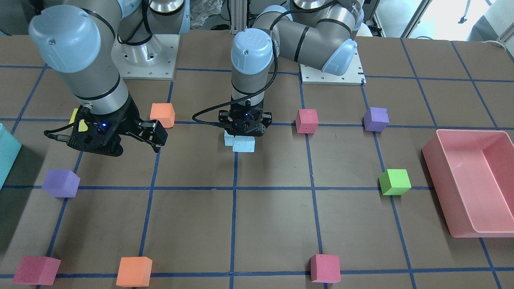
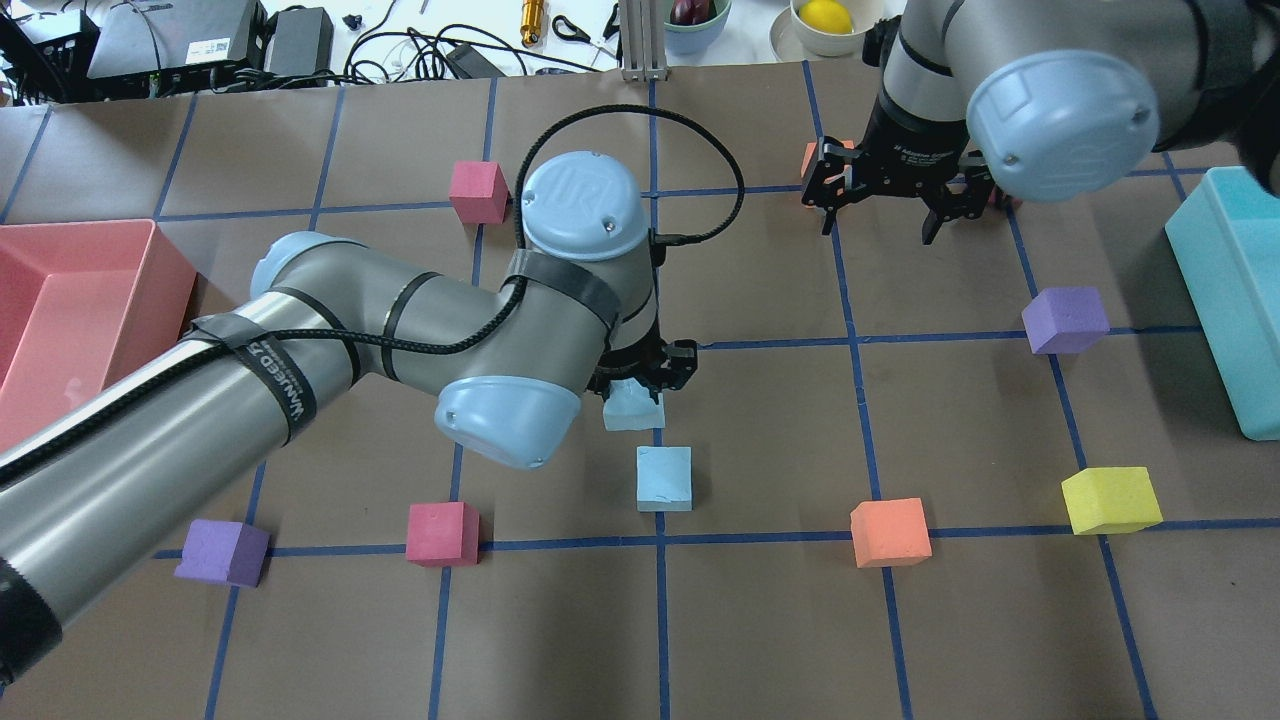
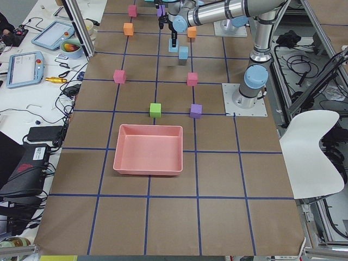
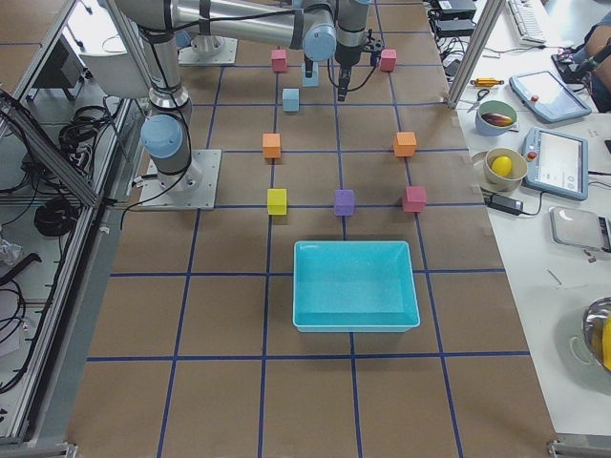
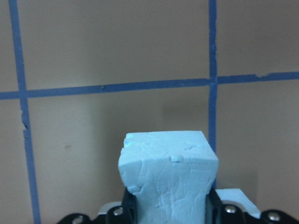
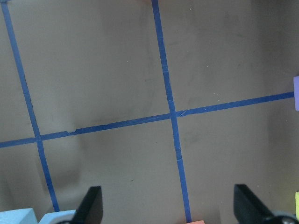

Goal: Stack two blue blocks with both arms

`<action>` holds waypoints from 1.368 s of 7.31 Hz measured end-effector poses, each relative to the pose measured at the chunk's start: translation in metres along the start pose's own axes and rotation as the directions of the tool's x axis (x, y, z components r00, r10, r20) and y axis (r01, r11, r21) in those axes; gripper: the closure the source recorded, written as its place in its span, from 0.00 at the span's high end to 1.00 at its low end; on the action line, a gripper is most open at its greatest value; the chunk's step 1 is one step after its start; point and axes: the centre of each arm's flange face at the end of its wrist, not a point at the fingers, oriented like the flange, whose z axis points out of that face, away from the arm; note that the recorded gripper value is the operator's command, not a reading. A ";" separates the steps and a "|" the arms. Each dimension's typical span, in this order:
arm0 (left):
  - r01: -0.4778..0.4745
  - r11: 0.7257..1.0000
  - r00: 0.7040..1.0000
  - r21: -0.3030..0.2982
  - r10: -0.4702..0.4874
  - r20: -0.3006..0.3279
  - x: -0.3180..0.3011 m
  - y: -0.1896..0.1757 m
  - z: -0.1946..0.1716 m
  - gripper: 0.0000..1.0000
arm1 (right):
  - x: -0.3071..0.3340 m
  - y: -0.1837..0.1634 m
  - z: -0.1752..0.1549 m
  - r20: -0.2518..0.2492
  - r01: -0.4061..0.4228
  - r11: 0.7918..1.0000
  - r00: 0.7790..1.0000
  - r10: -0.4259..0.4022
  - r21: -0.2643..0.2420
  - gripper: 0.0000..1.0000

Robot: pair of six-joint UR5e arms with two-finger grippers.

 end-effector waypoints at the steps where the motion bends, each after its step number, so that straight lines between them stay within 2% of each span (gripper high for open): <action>1: 0.002 1.000 1.000 -0.013 -0.002 0.004 0.007 0.012 0.006 0.00 | 0.004 0.005 -0.012 0.003 0.008 1.000 1.000 -0.008 0.006 1.00; 3: 0.007 0.999 1.000 -0.032 -0.007 0.008 0.005 0.033 0.013 0.00 | 0.009 0.011 -0.022 0.000 0.024 1.000 1.000 -0.024 -0.001 1.00; 7: 0.016 0.998 1.000 -0.055 -0.017 -0.021 0.007 0.037 0.020 0.00 | 0.021 0.012 -0.032 -0.002 0.157 0.988 0.988 -0.157 0.012 1.00; 10: 0.015 0.998 0.999 -0.058 -0.017 -0.041 0.009 0.039 0.016 0.00 | 0.038 0.022 -0.039 -0.004 0.259 0.965 0.966 -0.260 -0.039 1.00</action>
